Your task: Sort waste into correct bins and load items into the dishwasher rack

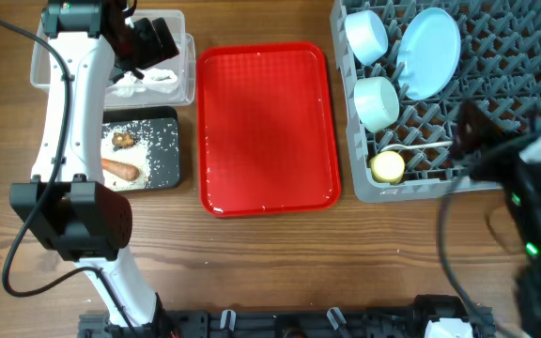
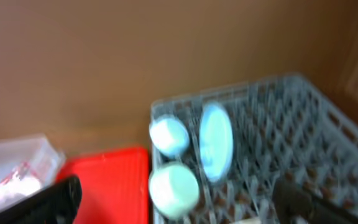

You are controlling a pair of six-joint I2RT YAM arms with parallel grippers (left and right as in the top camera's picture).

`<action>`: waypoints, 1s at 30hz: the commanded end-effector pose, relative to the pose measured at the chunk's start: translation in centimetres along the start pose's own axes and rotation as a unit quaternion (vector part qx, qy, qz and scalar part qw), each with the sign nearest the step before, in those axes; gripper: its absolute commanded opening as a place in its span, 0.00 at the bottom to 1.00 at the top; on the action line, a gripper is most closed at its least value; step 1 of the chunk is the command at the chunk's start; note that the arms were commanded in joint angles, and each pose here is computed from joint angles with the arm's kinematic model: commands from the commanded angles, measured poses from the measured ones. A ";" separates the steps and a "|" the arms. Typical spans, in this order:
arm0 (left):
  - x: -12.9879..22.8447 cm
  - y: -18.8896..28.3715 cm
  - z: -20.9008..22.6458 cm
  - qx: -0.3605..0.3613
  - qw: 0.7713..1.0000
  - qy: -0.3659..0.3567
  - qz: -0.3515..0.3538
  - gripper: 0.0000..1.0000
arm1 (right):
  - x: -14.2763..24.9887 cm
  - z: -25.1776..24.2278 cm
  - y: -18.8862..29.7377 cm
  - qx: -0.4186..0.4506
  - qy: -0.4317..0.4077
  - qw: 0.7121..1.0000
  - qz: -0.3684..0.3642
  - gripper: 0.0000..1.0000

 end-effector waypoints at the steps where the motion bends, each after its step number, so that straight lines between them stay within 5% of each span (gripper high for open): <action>1: -0.1 0.2 0.0 0.004 1.000 0.007 -0.002 1.00 | 4.9 -1.8 -2.6 -0.020 0.011 1.000 -0.008 1.00; 7: -0.1 0.2 0.0 0.004 1.000 0.007 -0.002 1.00 | 16.1 -5.9 -3.1 -0.070 0.004 0.996 -0.055 1.00; 11: -0.1 0.2 0.0 0.004 1.000 0.007 -0.002 1.00 | 20.0 -7.6 -3.4 -0.072 -0.002 0.996 -0.057 1.00; 30: -0.1 0.2 0.0 0.004 1.000 0.007 -0.002 1.00 | 20.7 -8.2 -3.5 -0.084 -0.007 0.991 -0.102 1.00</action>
Point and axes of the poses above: each gripper's point midway between its finger pads, its own y axis back along the fingers, its own z axis along the line the jaws close on, x = y × z, the point moved 2 cm from there along y, back along the fingers, and after that the axes turned 15 degrees about -y, right-handed, at the moved point
